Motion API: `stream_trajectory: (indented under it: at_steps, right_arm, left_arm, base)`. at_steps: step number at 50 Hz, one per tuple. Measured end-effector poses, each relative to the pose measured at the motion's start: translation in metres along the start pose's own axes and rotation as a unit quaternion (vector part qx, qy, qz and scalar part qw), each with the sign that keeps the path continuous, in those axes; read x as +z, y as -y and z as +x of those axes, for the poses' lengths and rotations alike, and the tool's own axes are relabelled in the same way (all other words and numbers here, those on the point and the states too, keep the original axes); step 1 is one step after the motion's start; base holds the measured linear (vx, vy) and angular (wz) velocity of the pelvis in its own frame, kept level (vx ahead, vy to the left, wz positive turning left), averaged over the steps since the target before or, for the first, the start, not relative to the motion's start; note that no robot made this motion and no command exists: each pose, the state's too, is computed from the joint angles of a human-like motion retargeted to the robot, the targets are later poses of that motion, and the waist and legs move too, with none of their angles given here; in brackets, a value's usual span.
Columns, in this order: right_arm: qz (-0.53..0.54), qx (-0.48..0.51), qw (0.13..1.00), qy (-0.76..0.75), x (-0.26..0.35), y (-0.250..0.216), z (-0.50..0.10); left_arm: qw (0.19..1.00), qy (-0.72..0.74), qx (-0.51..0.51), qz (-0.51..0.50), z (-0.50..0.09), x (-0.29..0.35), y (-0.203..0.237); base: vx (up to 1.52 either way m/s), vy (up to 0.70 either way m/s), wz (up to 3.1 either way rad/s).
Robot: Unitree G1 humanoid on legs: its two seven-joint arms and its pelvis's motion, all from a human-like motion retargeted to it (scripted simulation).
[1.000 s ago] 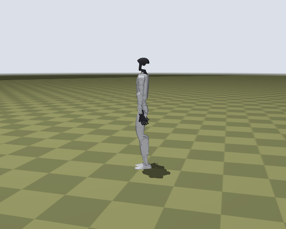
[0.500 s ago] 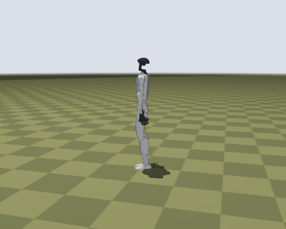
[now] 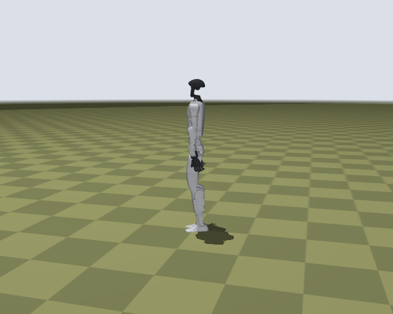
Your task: Upper body actions
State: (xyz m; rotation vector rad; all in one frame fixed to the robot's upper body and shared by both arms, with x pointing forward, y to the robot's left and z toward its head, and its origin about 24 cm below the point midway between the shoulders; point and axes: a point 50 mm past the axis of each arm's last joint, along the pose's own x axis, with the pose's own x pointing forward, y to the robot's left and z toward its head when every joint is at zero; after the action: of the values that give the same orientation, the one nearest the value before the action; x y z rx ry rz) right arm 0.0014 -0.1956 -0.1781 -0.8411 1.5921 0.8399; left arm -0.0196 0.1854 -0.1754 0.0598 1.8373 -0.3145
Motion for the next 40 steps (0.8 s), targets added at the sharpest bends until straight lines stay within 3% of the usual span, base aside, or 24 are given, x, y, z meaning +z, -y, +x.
stream_trajectory:
  at_steps: [40]
  right_arm:
    - [0.005, -0.004, 1.0, -0.001, -0.0014, 0.0044, -0.0007]
  left_arm:
    - [1.0, 0.001, 0.01, 0.016, -0.0018, 0.0047, -0.0033]
  base:
    - [0.0, 0.01, 0.0]
